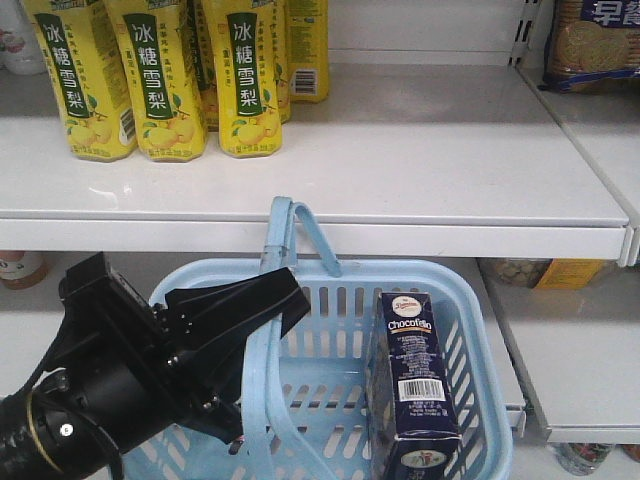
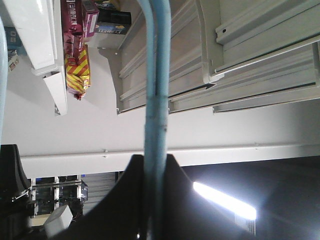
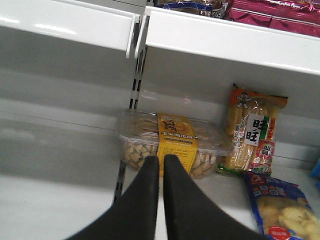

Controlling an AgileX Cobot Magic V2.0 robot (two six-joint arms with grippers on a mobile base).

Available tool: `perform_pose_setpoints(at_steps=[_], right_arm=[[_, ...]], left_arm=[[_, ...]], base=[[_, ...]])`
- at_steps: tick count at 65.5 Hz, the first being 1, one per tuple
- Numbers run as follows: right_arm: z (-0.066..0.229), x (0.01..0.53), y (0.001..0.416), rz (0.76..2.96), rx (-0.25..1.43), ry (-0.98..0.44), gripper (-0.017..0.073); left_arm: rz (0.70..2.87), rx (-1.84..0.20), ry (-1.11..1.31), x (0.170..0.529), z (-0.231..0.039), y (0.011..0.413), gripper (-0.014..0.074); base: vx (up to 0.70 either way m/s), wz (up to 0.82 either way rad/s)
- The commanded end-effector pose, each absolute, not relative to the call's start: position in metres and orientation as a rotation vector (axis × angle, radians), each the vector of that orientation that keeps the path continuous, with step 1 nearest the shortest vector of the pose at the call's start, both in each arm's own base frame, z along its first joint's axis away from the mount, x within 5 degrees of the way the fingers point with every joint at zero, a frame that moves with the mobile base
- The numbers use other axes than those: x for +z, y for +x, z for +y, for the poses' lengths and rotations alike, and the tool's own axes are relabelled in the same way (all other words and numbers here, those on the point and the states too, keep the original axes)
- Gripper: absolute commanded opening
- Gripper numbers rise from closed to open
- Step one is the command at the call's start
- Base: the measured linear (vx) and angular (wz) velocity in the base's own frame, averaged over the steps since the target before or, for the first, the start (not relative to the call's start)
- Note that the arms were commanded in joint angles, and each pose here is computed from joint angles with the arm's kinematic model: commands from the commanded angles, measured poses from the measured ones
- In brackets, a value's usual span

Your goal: Left arm holds basket, right arm returns cookies

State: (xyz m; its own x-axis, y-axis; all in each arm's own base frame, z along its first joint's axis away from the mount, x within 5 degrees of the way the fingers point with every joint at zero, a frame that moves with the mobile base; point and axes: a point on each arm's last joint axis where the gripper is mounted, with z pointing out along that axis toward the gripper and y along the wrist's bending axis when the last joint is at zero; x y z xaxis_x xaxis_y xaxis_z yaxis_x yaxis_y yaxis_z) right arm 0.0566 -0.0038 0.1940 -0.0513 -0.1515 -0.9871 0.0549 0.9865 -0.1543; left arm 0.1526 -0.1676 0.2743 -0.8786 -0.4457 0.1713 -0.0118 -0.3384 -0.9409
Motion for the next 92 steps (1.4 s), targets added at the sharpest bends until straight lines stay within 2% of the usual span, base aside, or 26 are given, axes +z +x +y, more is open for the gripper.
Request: perform_pose_setpoints(at_steps=[1,10,54,92], right_arm=[[-0.003,0.195,0.056,1.546,-0.092,0.001,-0.0006],[-0.003,0.195,0.056,1.543,-0.007,0.079,-0.0006],[-0.004,0.201,0.056,1.477,0.05,0.138,-0.0006],[-0.006,0.225,0.051,1.217,0.068,0.17,-0.0006]], left_arm=[[1.401,-2.427,-0.516,0.3,-0.163,0.15,0.0],[1.401,-2.427,-0.516,0.3,-0.163,0.15,0.0],[1.401,-2.427,-0.516,0.3,-0.163,0.15,0.0],[1.401,-2.427,-0.516,0.3,-0.163,0.15,0.0]], base=[[0.0,0.0],[0.0,0.0],[0.0,0.0],[0.0,0.0]])
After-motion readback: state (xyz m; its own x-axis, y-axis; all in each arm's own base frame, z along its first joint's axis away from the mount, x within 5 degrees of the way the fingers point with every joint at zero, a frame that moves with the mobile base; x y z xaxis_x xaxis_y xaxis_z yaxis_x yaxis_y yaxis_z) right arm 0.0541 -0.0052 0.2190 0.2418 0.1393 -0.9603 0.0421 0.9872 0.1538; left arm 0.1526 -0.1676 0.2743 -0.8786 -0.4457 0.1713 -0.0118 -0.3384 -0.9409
